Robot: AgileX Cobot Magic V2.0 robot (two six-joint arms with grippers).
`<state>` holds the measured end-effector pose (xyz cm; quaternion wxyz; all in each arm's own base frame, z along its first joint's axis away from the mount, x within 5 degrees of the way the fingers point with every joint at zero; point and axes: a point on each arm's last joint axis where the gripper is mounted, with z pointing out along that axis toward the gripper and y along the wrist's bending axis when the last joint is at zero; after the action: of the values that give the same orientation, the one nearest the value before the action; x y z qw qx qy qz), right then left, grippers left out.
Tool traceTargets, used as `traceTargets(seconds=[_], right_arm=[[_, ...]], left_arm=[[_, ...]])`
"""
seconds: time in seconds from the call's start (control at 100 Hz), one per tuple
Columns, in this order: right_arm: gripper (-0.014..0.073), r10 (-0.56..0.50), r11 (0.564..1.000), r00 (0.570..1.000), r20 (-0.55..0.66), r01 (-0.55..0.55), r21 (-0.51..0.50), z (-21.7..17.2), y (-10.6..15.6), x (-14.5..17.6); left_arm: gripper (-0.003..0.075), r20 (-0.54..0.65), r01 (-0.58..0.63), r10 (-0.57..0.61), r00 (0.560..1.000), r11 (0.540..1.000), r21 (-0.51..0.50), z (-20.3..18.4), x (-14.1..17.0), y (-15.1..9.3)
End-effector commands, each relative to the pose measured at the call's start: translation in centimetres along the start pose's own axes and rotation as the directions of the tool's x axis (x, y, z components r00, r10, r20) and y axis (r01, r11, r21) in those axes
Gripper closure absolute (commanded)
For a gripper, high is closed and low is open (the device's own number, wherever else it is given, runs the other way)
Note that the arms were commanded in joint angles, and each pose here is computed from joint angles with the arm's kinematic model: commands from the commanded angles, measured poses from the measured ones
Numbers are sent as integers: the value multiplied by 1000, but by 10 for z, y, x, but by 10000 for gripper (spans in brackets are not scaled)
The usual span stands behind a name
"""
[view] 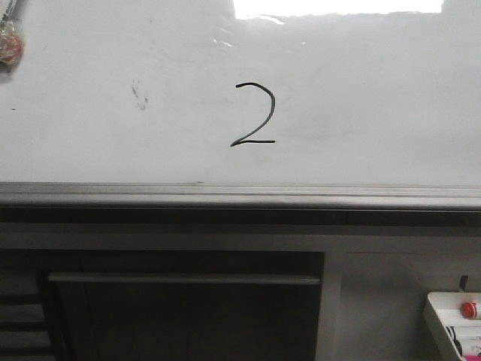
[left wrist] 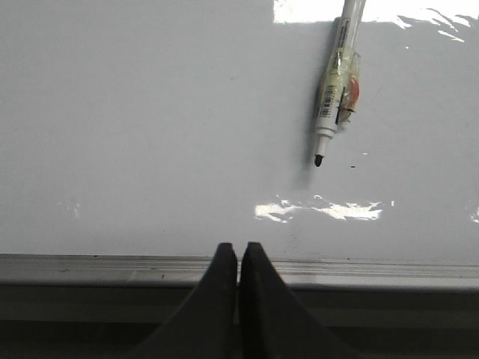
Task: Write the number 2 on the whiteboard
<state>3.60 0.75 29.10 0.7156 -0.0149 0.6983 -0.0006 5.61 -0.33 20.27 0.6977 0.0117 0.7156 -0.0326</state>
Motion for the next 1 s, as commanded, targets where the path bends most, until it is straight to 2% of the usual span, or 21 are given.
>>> traceTargets(seconds=[0.0,0.19,0.21,0.27,0.47,0.63,0.91,0.99], right_arm=[[667,12,999,986,164,-19,38,-2,-4,10],[667,134,972,961,241,-174,155,14,-18,76],[667,155,971,964,214,-189,148,15,-18,81],[667,87,983,979,184,-115,146,15,-16,78],[667,69,988,989,128,-85,129,17,-14,84],[667,26,991,989,143,-44,128,17,-13,82],[667,23,991,984,179,-46,129,16,-14,79],[667,6,995,982,188,-25,99,16,-11,78]], left_arm=[[738,67,8,-9,998,1000,10,-1,3,0],[738,68,8,-9,998,1000,11,-1,3,0],[738,68,8,-9,998,1000,11,-1,3,0],[738,66,8,-9,998,1000,10,-1,3,0],[738,68,8,-9,998,1000,11,-1,3,0],[738,68,8,-9,998,1000,11,-1,3,0],[738,68,8,-9,998,1000,11,-1,3,0],[738,68,8,-9,998,1000,11,-1,3,0]])
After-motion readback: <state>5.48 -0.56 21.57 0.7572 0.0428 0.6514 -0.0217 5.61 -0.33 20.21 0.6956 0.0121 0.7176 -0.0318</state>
